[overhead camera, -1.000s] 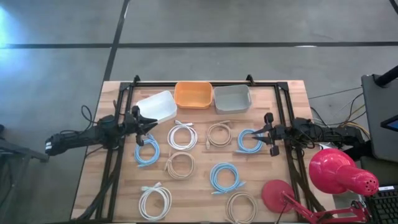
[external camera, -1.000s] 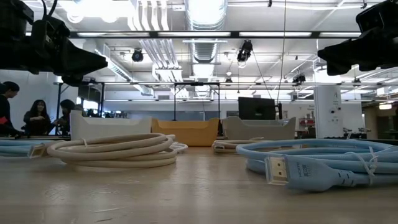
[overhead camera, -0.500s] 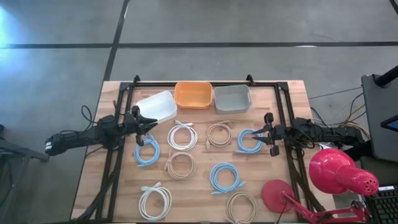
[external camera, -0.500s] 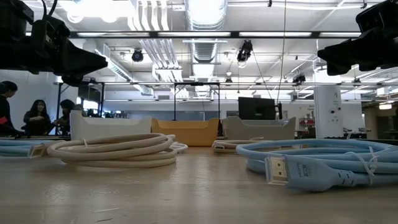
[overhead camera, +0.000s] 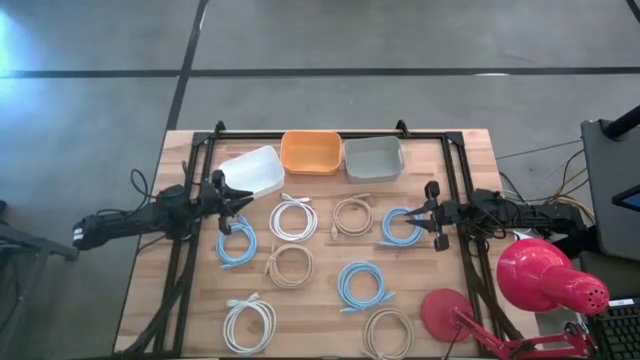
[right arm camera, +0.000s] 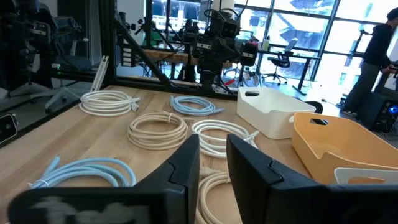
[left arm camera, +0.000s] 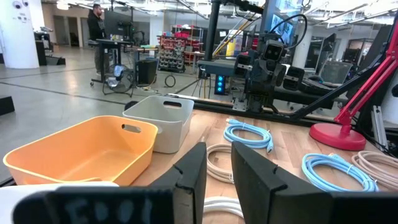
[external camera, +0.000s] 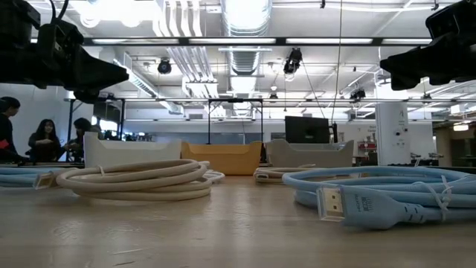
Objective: Sort HDMI cables
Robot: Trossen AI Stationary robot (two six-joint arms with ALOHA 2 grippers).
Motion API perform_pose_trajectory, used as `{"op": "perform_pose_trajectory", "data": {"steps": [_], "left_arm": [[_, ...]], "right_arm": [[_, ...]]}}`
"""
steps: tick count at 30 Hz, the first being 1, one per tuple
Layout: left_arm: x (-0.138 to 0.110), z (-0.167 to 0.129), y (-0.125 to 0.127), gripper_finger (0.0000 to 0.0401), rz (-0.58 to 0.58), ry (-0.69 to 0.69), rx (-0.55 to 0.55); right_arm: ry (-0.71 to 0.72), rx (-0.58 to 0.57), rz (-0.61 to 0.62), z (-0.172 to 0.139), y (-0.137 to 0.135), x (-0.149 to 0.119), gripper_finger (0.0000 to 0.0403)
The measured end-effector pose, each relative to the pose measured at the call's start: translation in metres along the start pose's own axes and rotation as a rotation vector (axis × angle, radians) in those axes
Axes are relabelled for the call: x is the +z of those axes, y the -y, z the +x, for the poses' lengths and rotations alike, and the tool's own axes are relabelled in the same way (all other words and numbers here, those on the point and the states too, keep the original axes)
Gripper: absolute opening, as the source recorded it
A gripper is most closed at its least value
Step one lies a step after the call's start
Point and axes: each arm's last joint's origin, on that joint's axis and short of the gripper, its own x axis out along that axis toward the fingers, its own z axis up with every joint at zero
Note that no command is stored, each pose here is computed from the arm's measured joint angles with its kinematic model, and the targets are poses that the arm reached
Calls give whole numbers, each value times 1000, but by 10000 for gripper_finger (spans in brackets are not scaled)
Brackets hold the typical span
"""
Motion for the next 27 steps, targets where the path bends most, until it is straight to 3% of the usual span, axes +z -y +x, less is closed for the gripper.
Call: {"op": "perform_pose_trajectory", "data": {"steps": [9,27], "left_arm": [[0,0,0,80,0,0,0],[1,0,0,80,0,8,-1]], "right_arm": [[0,0,0,0,0,0,89],[-3,0,5,0,0,0,72]]}}
